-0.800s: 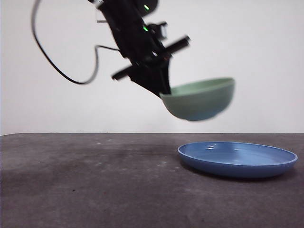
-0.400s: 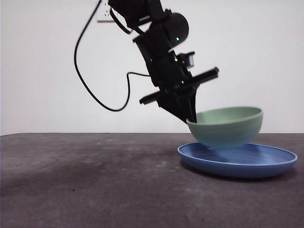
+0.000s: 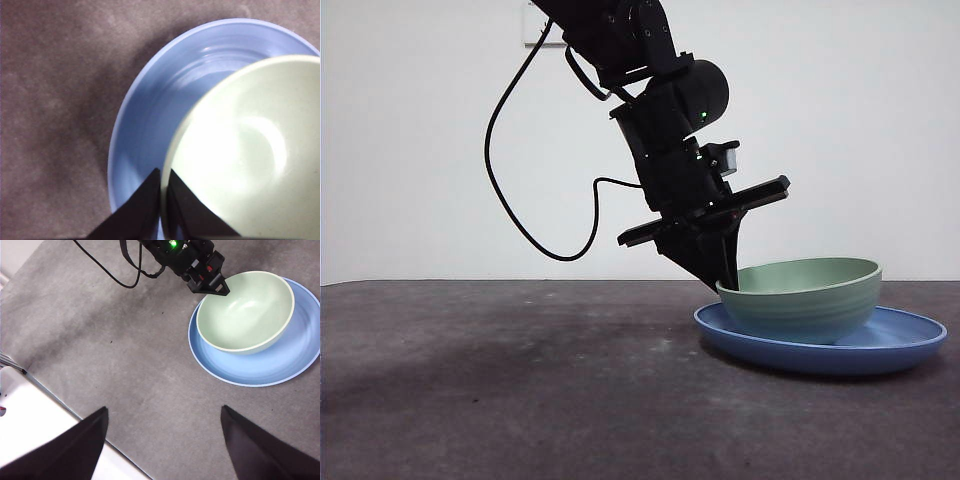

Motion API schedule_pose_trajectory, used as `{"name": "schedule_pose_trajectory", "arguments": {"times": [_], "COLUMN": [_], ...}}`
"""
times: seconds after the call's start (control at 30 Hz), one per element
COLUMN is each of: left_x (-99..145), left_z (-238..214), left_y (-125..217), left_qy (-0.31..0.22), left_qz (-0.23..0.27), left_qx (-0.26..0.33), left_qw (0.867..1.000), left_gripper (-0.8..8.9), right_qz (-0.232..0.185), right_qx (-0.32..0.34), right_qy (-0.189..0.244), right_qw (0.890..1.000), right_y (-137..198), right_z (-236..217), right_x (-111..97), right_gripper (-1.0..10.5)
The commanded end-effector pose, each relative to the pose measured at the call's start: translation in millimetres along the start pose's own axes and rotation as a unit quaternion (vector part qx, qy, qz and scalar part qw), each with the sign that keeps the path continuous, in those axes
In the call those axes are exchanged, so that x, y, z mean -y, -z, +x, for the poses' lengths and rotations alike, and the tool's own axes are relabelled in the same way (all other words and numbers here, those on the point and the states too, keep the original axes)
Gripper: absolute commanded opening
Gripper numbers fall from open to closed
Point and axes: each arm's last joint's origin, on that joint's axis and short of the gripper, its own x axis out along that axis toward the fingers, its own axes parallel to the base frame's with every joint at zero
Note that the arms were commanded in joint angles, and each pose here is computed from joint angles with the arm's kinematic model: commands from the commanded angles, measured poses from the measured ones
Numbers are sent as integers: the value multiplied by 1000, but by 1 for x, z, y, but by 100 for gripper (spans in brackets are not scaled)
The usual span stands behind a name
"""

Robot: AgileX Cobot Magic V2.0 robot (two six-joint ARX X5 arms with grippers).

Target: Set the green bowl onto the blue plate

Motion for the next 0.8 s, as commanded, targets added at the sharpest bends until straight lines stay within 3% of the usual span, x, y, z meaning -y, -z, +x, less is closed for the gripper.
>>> {"name": "schedule_pose_trajectory", "arguments": {"times": [0.03,0.33,0.53,0.8], "left_x": [7,8,10,9], "left_z": [11,11,-3,-82], "left_y": [-2,0,-5,-22], "left_qy": [3,4,6,9], "left_qz": [6,6,6,6], "left_qx": [0,-7,6,85], "left_qw": [1000,1000,1000,996], "left_gripper": [11,221,225,226], "right_qz": [-4,-4,-4,-4], "right_qx": [10,10,10,11], "right_qy": [0,0,3,27], "right_qw": [1000,1000,1000,1000], "right_y": [-4,-4,-4,-4], "right_z": [-4,-4,-4,-4], "right_x": [-2,-2,-2,-1], "right_gripper": [360,360,360,360]}}
